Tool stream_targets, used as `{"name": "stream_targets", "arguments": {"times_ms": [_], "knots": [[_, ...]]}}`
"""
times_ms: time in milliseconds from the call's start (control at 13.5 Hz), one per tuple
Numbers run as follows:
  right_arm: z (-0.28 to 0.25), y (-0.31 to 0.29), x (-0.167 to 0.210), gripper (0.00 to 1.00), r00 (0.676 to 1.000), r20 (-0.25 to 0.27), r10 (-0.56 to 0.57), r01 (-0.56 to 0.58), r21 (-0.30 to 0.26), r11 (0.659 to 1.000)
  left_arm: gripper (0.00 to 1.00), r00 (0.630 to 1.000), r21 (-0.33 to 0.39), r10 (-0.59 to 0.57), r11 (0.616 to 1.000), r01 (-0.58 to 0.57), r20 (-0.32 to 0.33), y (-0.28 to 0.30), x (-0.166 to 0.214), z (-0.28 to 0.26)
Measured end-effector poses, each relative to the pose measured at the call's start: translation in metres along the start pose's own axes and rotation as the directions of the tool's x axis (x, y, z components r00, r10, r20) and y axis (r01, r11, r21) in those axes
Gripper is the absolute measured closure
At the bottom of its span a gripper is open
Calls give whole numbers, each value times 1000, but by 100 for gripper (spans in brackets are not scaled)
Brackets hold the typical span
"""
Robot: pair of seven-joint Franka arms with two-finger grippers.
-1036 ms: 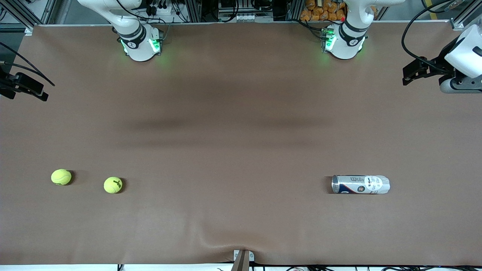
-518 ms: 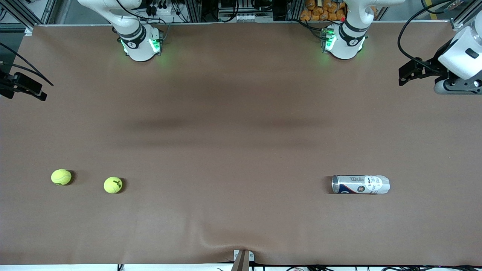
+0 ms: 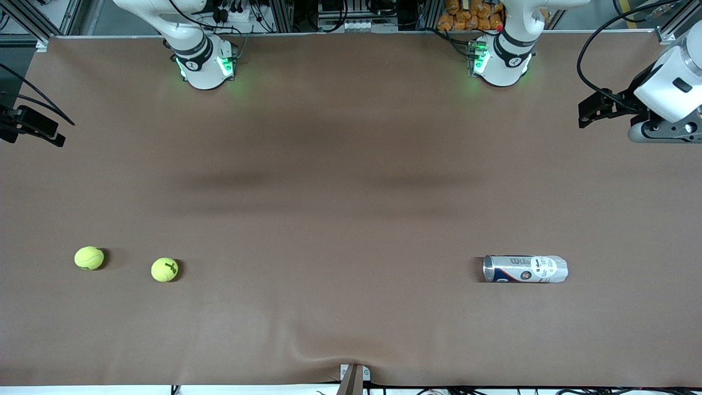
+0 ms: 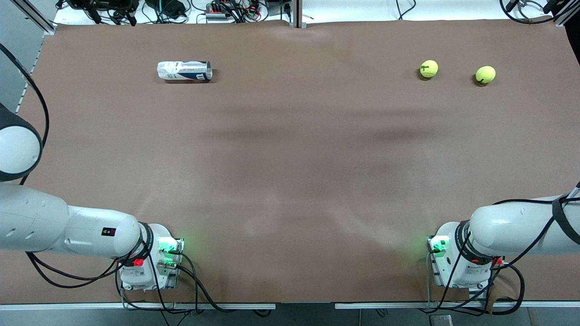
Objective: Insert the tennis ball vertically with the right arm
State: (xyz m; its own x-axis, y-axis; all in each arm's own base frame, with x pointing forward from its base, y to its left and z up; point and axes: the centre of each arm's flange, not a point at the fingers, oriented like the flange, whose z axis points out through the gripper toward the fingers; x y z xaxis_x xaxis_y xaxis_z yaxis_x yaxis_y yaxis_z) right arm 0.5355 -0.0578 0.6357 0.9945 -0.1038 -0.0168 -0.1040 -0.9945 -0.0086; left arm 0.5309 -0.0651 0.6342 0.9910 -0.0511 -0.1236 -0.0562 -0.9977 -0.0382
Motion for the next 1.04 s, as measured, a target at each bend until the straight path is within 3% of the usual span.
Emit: {"name": "stream_targets", "arguments": {"times_ms": [296, 666, 888, 1036], "knots": [[5, 2, 2, 0, 1000, -3, 2, -2, -10, 1000, 0, 998, 16, 21, 1000, -22, 67, 12, 22, 35], [35, 3, 25, 0, 1000, -18, 5, -5, -14, 1000, 0, 976, 128, 137, 979, -160, 170, 57, 60, 104], [63, 3, 48, 0, 1000, -30, 4, -5, -17, 1000, 0, 911, 170, 342, 908, -384, 232, 68, 96, 161], [83, 2, 65, 0, 999, -53, 3, -4, -19, 1000, 0, 816, 167, 514, 809, -564, 265, 69, 120, 199]]}}
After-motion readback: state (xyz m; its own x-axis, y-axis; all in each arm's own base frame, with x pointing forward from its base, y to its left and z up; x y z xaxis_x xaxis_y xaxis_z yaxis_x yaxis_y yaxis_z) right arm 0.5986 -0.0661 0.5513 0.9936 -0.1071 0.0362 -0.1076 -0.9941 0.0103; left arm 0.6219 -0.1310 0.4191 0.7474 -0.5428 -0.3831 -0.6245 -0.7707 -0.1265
